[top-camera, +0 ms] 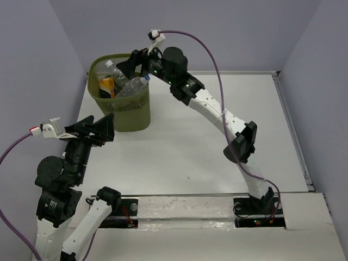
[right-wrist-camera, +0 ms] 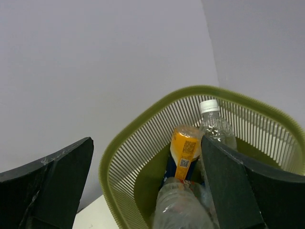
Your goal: Put the plastic bottles in the bin
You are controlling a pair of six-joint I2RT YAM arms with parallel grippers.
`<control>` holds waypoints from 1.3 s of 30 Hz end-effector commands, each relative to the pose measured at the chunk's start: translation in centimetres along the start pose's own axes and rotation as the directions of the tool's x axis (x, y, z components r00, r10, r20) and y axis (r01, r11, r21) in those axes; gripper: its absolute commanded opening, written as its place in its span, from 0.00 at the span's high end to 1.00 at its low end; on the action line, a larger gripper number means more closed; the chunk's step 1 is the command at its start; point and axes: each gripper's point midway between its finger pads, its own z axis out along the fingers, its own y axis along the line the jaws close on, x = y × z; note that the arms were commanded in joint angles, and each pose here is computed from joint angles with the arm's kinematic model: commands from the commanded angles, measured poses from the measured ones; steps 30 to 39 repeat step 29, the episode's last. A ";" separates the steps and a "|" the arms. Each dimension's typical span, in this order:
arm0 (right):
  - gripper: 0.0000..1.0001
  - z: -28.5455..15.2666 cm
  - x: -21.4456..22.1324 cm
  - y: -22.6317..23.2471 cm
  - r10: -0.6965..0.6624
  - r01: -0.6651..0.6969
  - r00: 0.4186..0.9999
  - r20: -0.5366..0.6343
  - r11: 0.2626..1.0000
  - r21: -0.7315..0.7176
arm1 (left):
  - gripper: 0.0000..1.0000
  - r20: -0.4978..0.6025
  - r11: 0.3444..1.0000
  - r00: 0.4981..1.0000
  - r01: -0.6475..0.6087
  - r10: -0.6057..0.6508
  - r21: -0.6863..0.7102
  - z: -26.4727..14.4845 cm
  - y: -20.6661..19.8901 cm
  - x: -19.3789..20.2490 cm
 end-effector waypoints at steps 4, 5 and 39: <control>0.00 -7.2 -11.2 4.2 -0.125 0.121 0.984 0.126 0.992 0.033 | 0.01 0.035 0.998 0.999 -0.032 0.031 0.044 -0.5 -1.1 -1.7; 0.00 -7.9 -11.4 4.1 -0.135 0.130 0.984 0.117 0.990 0.053 | 0.01 0.030 0.998 0.999 -0.032 0.031 0.049 -0.5 -1.2 -1.7; 0.00 -43.0 -3.0 5.5 0.089 -0.098 0.994 0.069 0.985 0.141 | 0.01 -0.181 0.970 0.984 0.041 0.003 0.241 -0.1 -2.6 7.3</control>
